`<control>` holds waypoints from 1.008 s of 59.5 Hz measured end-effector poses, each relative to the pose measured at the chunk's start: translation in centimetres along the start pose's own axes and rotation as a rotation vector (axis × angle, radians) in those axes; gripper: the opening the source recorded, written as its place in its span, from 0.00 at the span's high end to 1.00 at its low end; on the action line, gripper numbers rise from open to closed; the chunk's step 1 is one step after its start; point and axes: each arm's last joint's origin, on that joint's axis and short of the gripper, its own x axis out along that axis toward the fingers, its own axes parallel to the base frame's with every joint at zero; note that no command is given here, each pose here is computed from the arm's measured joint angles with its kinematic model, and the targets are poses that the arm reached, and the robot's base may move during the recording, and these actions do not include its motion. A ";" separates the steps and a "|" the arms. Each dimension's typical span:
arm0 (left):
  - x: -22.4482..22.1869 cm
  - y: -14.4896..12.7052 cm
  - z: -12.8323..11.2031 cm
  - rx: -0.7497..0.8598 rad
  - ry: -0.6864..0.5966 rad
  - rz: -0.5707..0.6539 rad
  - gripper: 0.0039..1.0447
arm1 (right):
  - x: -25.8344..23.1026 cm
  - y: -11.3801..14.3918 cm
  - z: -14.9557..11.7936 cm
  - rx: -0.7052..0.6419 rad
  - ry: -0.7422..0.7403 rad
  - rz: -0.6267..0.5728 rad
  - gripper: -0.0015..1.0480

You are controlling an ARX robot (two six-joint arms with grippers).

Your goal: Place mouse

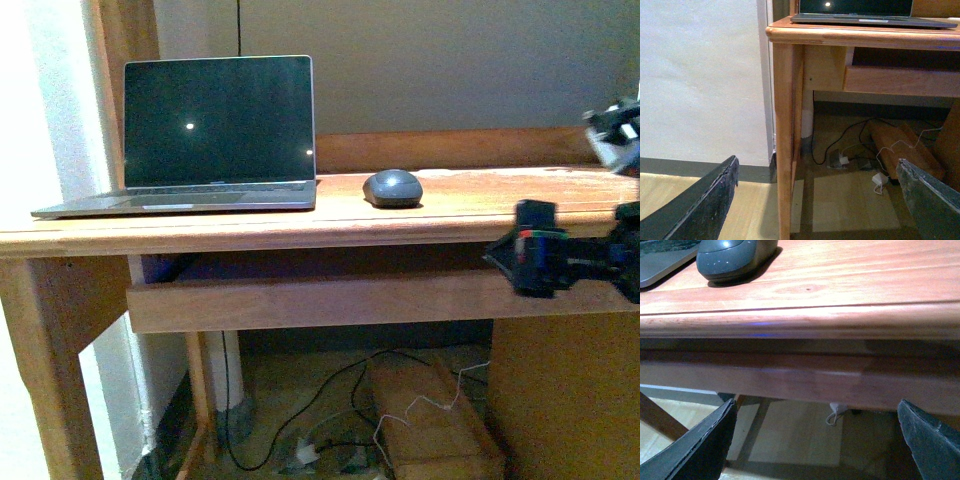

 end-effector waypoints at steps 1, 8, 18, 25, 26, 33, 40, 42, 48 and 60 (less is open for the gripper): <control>0.0 0.0 0.0 0.000 0.000 0.000 0.07 | -0.7 -0.1 0.0 0.006 -0.003 0.007 0.07; 0.0 0.0 0.0 0.000 0.000 0.000 0.07 | -4.8 -0.3 -0.4 0.044 -0.013 0.052 0.07; 0.0 0.0 0.0 0.000 0.000 0.000 0.07 | -10.3 0.4 -1.4 0.079 -0.025 0.096 0.07; 0.0 0.0 0.0 0.000 0.000 0.000 0.07 | -13.5 1.3 -3.0 0.089 -0.029 0.126 0.07; 0.0 0.0 0.0 0.000 0.000 0.000 0.07 | -13.9 1.4 -3.2 0.092 -0.030 0.129 0.07; 0.0 0.0 0.0 0.000 0.000 0.000 0.07 | -15.6 2.2 -4.6 0.110 -0.035 0.144 0.07; 0.0 0.0 0.0 0.000 0.000 0.000 0.07 | -17.0 2.8 -6.4 0.129 -0.016 0.149 0.07; 0.0 0.0 0.0 0.000 0.000 0.000 0.07 | -17.4 2.8 -6.8 0.128 -0.027 0.121 0.07; 0.0 0.0 0.0 0.000 0.000 0.001 0.07 | -18.6 2.6 -7.6 -0.005 -0.174 -0.172 0.22; 0.0 0.0 0.0 0.000 0.000 -0.002 0.07 | -20.8 1.2 -9.1 -0.107 -0.202 -0.371 0.53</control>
